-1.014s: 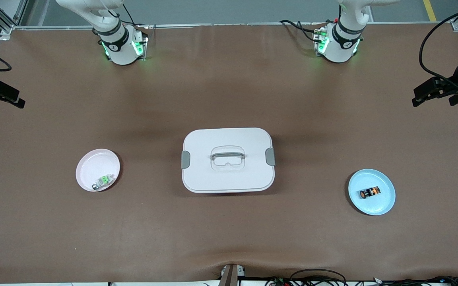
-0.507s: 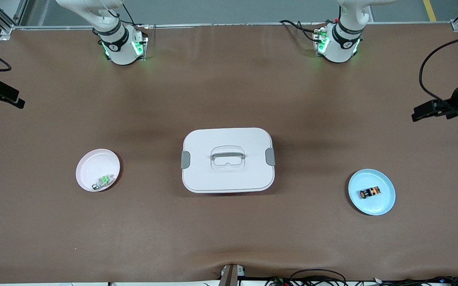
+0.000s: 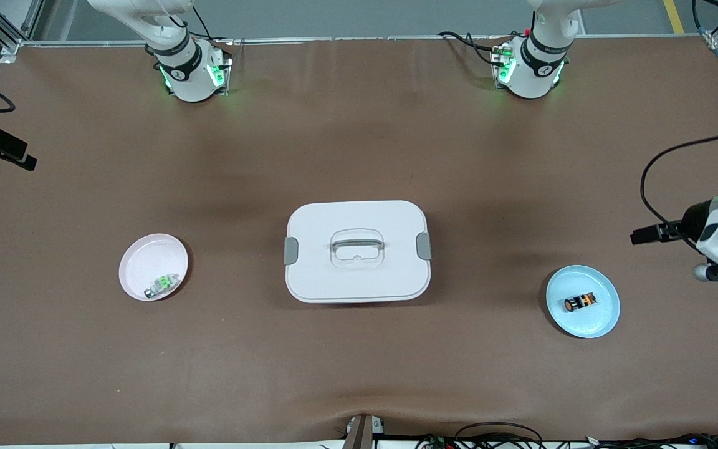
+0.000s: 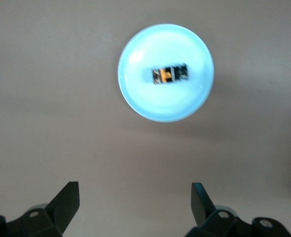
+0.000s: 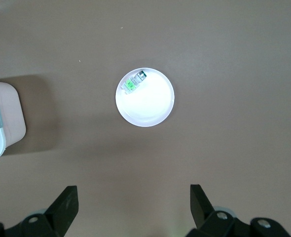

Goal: Transfer orange switch to right arm and place
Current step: 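Move the left gripper down over the orange switch on the blue plate, then lower the left gripper around the orange switch and close it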

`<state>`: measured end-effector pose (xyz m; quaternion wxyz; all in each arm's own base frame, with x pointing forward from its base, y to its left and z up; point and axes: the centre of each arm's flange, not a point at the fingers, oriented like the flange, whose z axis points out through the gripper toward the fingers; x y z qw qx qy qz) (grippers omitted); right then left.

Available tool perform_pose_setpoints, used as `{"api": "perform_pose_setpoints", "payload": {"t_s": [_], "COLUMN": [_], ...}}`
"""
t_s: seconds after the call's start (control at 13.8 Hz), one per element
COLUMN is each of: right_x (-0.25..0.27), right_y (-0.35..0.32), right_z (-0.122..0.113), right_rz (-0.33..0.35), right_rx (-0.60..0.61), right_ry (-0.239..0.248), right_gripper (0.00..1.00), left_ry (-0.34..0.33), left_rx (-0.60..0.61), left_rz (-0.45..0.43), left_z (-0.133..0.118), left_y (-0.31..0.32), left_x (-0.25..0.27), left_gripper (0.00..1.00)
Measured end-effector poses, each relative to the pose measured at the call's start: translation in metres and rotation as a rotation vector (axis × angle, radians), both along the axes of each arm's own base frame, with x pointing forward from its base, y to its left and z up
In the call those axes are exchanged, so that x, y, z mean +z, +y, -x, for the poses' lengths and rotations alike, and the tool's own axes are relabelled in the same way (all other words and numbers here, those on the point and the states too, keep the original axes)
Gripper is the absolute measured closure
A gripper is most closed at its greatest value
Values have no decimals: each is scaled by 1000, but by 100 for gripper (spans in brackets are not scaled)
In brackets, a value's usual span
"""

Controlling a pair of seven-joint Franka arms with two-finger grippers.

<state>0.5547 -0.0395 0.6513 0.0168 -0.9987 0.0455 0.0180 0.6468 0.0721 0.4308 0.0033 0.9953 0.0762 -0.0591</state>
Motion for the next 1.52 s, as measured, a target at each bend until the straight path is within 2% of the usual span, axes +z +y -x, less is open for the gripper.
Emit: {"api": "perform_pose_setpoints", "payload": {"t_s": [0.22,0.51,1.16,1.52], "right_x": [-2,-6,-6,-5], "right_y": [0,0,-8,-8], "right_z": [-1,-3,-3,-3], "right_rz": [1,2,3,3], "right_rx": [0,1,-14,-14], "right_ry": [4,9,8,7], "right_gripper": [0,0,0,0], "left_ry": [-29,-74,1,-16], "left_rx": [110,265,243,322], "left_rz": [-10,-22,-15,-20], "left_z": [-11,-30,-51,-67], "left_y": [23,11,-23,-25], "left_x": [-27,-68,-159,-187], "left_gripper": [0,0,0,0]}}
